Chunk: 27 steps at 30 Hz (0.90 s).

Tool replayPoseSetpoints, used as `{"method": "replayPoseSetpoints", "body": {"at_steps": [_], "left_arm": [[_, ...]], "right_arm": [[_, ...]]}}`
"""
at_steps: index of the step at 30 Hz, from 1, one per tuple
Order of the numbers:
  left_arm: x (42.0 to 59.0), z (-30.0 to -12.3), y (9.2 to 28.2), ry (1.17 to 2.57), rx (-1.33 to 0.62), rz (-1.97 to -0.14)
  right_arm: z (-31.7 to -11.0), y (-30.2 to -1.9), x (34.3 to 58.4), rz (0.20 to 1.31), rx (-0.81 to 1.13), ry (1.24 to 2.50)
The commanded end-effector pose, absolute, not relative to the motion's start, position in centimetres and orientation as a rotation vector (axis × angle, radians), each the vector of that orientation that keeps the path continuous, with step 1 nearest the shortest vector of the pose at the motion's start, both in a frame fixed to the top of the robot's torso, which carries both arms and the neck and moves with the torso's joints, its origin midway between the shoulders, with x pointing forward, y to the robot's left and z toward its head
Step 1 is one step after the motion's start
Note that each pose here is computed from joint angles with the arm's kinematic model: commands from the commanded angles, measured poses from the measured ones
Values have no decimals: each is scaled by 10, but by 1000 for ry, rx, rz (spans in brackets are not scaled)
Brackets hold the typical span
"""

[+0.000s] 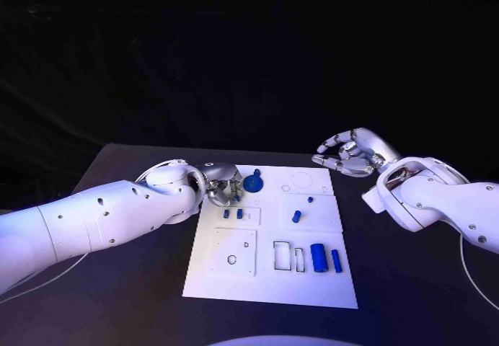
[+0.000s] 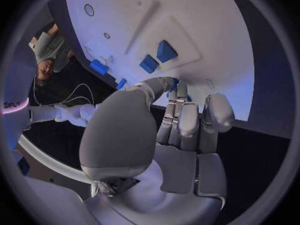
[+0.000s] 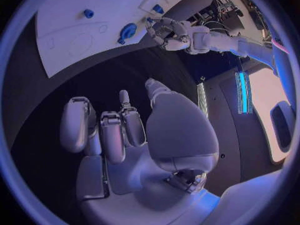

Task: Assemble the parts on the task board

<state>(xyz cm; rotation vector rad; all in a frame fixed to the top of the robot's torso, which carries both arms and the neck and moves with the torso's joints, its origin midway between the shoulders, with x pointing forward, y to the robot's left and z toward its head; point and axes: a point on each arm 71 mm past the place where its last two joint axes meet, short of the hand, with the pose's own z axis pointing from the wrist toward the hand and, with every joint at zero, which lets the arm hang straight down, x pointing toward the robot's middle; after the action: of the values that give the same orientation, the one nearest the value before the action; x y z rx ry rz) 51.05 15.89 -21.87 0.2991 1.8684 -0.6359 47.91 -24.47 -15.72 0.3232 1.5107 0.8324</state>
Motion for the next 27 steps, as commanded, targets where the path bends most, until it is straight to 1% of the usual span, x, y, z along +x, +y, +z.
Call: {"method": "replayPoseSetpoints", "body": {"at_steps": [1, 18, 27], "left_arm": [[509, -222, 159, 1892, 305, -630], [510, -222, 162, 1886, 292, -587], [513, -221, 170, 1872, 275, -560]], "right_arm": [[-157, -244, 479, 837, 308, 1508], [-157, -245, 479, 827, 307, 1512], [-161, -248, 481, 804, 299, 1555]]}}
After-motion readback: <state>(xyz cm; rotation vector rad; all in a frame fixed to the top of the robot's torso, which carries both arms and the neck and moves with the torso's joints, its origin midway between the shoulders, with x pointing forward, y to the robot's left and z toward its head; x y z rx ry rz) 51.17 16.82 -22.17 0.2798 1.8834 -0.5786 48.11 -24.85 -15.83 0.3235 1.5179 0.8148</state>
